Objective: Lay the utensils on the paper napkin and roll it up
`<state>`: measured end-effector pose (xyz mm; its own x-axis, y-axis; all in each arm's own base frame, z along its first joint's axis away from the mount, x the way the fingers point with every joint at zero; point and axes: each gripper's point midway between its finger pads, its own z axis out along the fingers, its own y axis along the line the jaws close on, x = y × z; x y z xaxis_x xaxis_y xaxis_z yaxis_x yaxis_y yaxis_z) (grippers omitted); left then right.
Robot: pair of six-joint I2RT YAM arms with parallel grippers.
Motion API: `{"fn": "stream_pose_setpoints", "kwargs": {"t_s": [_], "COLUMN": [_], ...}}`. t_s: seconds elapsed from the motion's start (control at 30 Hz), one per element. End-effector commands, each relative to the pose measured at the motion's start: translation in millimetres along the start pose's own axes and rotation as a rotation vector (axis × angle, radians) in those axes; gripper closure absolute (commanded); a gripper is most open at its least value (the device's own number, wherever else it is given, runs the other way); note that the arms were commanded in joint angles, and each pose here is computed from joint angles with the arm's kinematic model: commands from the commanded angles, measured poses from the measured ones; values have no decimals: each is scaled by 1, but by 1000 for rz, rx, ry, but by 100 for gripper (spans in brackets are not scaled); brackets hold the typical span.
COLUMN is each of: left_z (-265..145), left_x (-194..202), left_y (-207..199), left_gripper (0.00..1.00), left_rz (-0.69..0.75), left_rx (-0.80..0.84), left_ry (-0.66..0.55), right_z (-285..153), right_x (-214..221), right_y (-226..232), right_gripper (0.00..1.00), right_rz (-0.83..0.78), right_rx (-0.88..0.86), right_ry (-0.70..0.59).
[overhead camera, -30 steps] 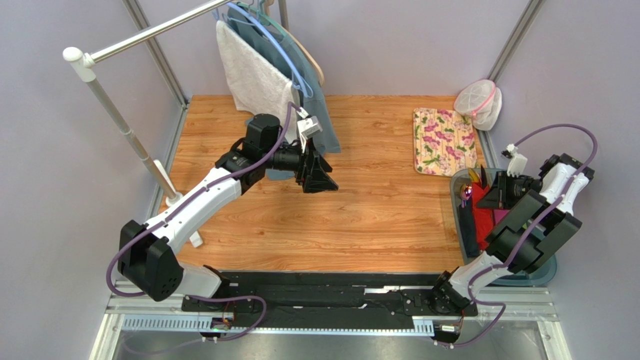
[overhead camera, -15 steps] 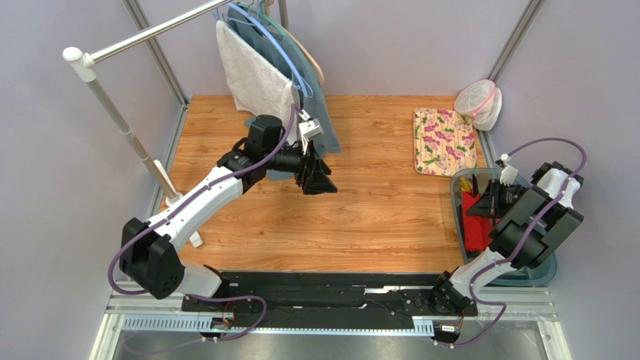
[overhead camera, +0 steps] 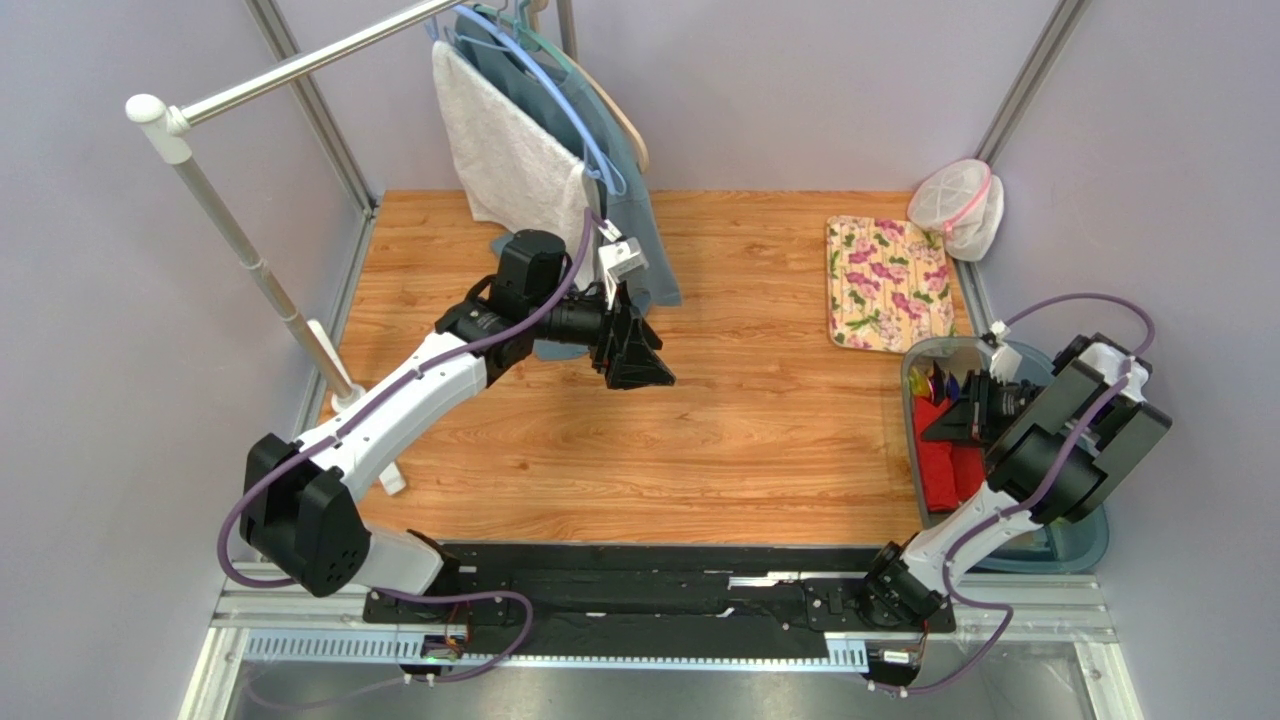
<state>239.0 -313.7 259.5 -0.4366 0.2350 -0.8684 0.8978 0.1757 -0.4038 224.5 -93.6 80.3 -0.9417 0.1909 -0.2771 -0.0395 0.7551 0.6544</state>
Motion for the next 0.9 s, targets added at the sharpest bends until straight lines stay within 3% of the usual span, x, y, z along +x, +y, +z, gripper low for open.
{"fn": "stream_pose_setpoints", "kwargs": {"t_s": [0.0,0.23,0.47,0.87], "left_z": [-1,0,3,6], "left_x": [-16,-18,-20,-24], "left_y": [-3,0,1,6], "left_gripper": [12,12,12,11], "left_rz": [57,60,60,63], "left_rx": [8,6,9,7], "left_ry": [-27,-24,-23,-22], "right_z": [6,10,12,3], "right_x": [0,-4,0,-1], "right_y": [7,-10,-18,-18], "right_gripper": [100,97,81,66], "right_rz": [24,3,-15,-53], "right_rx": [-47,5,45,106], "right_ry": [-19,-32,-27,-25]}}
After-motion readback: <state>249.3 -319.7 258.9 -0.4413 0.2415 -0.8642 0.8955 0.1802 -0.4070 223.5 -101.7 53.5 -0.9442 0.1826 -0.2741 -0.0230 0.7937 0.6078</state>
